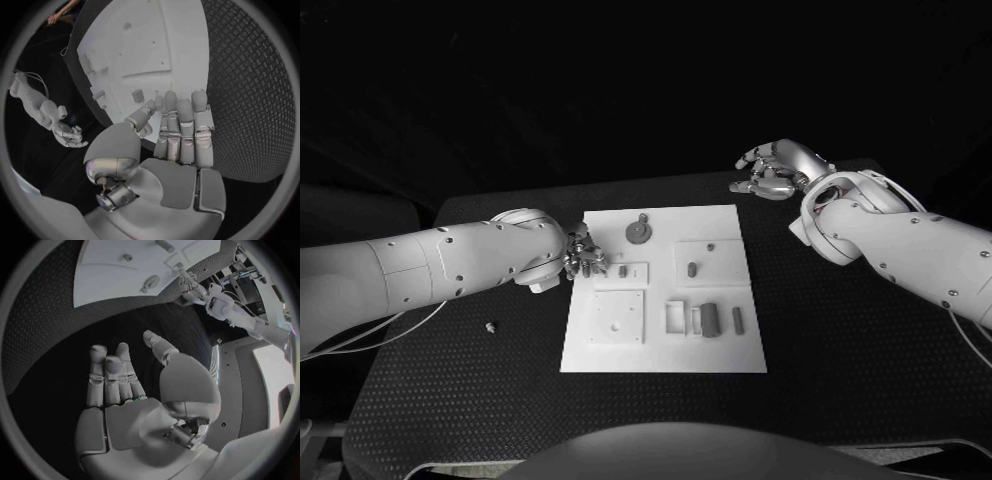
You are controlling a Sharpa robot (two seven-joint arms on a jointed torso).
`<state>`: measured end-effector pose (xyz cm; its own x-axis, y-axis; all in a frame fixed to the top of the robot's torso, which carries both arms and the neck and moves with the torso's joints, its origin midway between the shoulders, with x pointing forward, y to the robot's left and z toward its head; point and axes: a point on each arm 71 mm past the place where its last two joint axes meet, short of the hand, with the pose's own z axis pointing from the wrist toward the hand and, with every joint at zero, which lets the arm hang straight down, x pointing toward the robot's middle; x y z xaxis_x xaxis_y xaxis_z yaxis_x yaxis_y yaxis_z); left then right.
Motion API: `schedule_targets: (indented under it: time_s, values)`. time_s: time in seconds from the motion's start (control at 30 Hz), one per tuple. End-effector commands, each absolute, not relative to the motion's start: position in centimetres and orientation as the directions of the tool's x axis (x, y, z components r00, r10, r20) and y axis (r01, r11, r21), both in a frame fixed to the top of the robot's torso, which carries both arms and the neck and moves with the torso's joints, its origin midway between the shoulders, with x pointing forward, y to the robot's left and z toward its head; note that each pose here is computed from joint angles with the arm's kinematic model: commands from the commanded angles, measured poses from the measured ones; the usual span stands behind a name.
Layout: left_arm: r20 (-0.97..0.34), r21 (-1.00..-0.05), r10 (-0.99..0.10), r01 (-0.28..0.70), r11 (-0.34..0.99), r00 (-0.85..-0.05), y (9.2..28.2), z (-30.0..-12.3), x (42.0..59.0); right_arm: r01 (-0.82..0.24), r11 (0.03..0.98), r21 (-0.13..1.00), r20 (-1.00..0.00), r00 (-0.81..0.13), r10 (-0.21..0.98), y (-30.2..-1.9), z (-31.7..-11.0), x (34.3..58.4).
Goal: Assemble the parts on the task board
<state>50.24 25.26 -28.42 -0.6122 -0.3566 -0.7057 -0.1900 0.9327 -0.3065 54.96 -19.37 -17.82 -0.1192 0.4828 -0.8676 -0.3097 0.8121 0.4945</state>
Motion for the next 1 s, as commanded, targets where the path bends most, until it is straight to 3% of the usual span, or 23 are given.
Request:
schedule_targets:
  time_s: [0.03,1.0]
  values:
    - [-0.729,-0.277,-0.319,-0.165,0.947,-0.606,25.19,-28.41,50.16,-0.315,0.811,0.494,-0.868,-0.129,0.479,-19.24,-17.84,54.91]
    - [-0.716,-0.296,-0.331,-0.163,0.941,-0.615,24.32,-28.63,49.79,-0.312,0.812,0.493,-0.869,-0.133,0.477,-19.19,-17.91,54.97]
